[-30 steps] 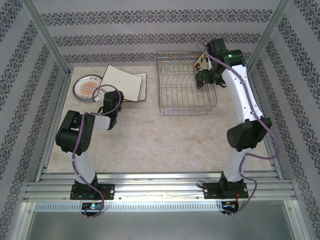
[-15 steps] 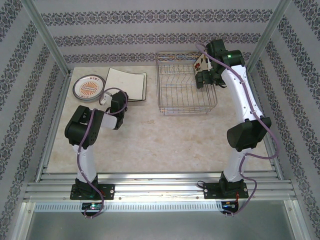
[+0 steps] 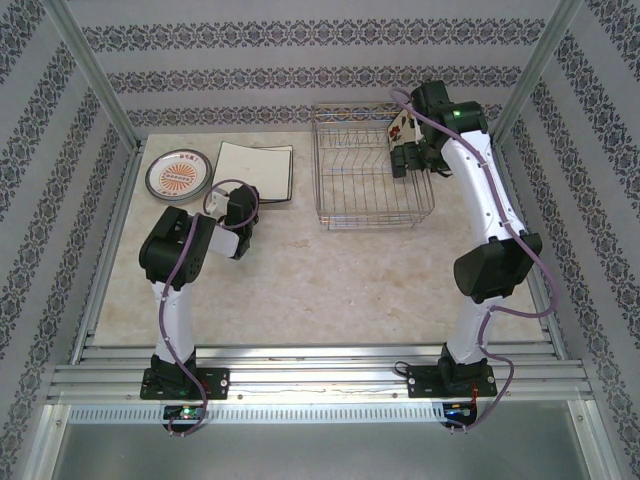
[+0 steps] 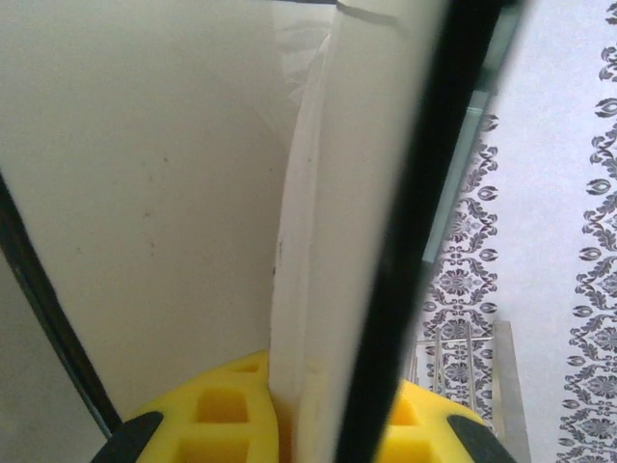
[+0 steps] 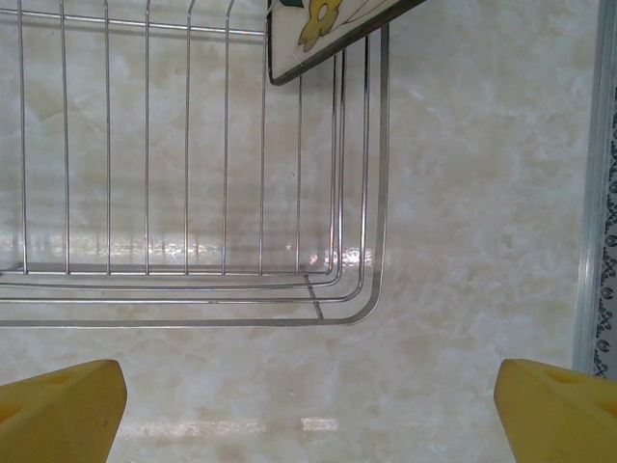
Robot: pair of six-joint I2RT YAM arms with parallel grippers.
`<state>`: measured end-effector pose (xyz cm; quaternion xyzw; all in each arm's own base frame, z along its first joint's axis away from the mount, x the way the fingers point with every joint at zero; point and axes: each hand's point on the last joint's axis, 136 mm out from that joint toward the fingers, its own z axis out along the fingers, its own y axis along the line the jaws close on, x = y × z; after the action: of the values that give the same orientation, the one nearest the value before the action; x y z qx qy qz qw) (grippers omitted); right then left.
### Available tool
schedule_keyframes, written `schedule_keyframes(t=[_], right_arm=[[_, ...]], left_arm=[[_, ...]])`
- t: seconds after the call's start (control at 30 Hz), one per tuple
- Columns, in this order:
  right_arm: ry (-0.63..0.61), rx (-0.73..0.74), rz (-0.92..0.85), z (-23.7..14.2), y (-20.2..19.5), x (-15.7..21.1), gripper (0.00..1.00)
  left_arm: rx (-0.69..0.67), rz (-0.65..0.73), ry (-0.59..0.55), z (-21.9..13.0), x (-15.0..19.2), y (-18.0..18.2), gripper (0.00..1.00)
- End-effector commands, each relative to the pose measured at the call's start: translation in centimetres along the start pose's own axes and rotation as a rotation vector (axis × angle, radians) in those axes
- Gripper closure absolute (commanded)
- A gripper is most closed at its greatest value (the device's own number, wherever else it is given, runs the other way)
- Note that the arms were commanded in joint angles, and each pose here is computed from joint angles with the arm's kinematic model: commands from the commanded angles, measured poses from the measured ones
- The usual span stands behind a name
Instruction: Unload the plates from the dish rack
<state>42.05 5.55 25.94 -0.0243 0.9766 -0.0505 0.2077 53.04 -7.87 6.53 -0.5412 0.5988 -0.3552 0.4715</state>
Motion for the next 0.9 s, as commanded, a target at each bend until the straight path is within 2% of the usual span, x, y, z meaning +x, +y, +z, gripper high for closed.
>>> schedule_keyframes(t=[0.0,0.43,0.6,0.67,0.87], right_arm=[[0.027,-0.001,-0.018,0.9,0.5,0.6,0.02],[0.034,-0.005,-0.02,1.3,0.7,1.0,0.02],[0.041,-0.013,-0.02,1.8,0.9,1.1,0.02],[0.043,-0.015,-0.016,1.9,1.0,1.2,0.02],[0.037,-0.009,-0.015,2.2,0.9,1.3,0.02]], left_arm=[[0.248,-0.119,-0.039,-0.4,-0.8,-7.4,1.0],[0.097,-0.098,0.029,0.2,0.4,-4.0,1.0],[0.033,-0.075,0.042,-0.2,0.1,-2.7,0.95],[0.014,-0.068,0.046,-0.3,0.0,-2.3,0.9],[-0.054,-0.043,0.105,0.2,0.7,-0.7,0.89]])
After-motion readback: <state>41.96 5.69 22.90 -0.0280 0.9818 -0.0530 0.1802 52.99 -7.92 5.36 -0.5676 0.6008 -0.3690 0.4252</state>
